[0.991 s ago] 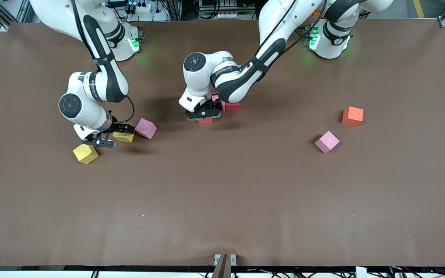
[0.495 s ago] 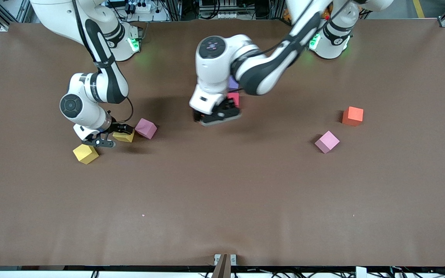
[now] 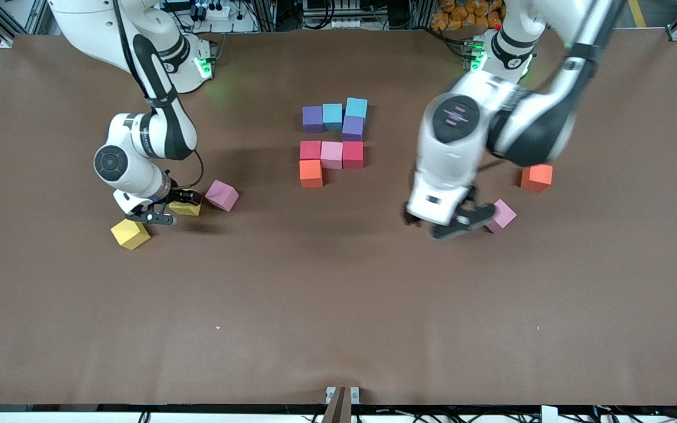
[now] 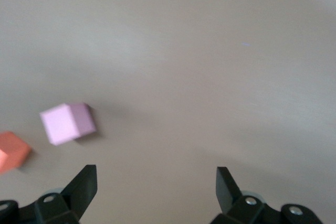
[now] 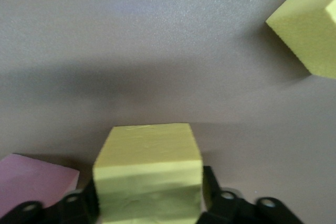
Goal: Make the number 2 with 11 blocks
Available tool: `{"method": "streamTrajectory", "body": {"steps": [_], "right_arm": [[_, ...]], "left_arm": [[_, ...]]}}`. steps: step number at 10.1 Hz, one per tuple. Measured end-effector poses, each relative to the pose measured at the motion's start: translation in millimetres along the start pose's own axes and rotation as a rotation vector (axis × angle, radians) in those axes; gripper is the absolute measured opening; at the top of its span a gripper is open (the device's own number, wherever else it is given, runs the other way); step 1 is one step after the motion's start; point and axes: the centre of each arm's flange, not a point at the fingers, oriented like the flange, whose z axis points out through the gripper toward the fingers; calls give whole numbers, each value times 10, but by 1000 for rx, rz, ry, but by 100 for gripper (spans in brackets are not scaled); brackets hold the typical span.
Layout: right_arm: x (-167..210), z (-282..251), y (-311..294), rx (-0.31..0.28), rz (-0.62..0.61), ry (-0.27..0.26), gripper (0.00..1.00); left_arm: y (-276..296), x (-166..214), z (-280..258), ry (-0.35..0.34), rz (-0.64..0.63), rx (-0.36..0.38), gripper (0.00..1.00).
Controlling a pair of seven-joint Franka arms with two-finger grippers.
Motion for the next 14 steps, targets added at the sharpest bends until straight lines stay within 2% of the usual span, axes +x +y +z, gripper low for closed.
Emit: {"method": "streamTrajectory", "body": {"steps": [1,3,6,8,10,12,14], "right_arm": [[4,-6,9,13,18,-1,62],[-10,-30,-16,24,21,-22,60],[41,-417,-188,78,-9,-58,59],[103,-743,-443,106,-57,-55,59],[98,-1029,-939,114,-143,-29,59],[92,-1136,-1340,102,-193,-12,59],[80,-1104,-1807,70,-220,8,59]], "left_arm": [[-353,189,162,-31,-20,25,100],[-886,372,573,-50,27,25,100],[-1320,118,1168,-57,53,15,100],[-1704,98,1525,-46,-1,-15,100],[-1978,114,1760,-63,-61,-21,100],[-1973,92,1823,-77,-148,-21,100],[-1904,80,1870,-99,-252,-66,100]]}}
